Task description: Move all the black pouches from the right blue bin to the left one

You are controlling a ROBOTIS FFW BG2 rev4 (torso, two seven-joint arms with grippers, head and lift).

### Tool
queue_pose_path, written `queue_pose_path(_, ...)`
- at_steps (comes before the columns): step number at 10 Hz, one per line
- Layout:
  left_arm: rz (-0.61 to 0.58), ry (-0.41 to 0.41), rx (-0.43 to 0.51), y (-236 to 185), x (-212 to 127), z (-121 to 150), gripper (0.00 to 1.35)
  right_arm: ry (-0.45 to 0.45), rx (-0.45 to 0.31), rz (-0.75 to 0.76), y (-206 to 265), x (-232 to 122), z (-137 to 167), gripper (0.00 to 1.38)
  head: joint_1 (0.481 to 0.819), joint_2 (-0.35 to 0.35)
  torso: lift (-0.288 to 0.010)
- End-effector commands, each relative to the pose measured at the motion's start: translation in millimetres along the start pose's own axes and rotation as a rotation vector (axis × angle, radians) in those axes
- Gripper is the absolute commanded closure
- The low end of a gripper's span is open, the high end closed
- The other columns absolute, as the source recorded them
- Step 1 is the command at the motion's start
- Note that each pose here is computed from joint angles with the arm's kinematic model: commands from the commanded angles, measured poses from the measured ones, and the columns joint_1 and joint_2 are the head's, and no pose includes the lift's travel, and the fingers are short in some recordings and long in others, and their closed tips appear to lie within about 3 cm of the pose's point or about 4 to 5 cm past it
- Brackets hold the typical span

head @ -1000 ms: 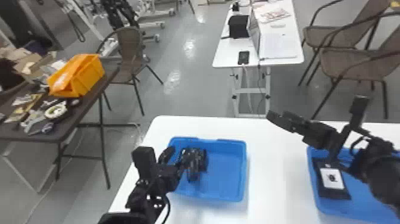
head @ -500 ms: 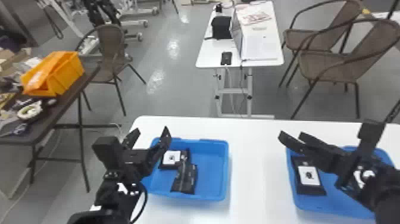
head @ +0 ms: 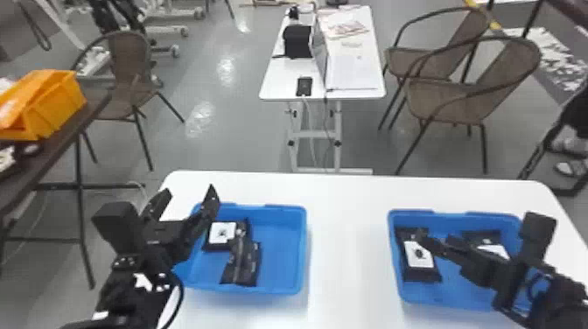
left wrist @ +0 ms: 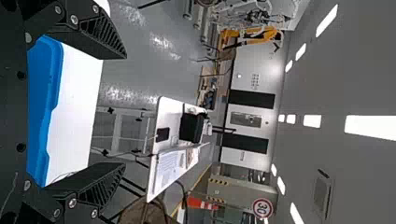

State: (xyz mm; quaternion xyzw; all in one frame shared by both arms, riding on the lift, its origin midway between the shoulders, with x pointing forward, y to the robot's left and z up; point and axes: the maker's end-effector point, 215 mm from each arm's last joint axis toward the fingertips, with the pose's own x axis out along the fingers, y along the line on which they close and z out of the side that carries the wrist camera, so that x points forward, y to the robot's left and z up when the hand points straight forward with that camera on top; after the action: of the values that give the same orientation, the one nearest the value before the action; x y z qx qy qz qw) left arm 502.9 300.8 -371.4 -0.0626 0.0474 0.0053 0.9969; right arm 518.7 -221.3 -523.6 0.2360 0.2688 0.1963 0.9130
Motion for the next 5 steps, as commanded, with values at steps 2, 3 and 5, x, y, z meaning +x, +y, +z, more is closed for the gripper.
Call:
queue_pose_path(2,-0.002,0.005,-0.005,-2.1,-0.8,-1.8,0.22,0.052,0.056,-0.066,-36.3,6.5,1.6,0.19,0.695,0.080,0.010)
queue_pose_path(3,-0.002,0.005,-0.003,-2.0,-0.8,-1.9,0.22,0.077,0.085,-0.077,-46.6,11.6,2.0,0.19,0.695,0.065,0.010)
queue_pose_path(5,-0.008,0.004,-0.005,-5.7,0.1,-1.6,0.22,0.122,0.140,-0.091,-62.6,22.0,-0.8,0.19,0.695,0.045,0.010)
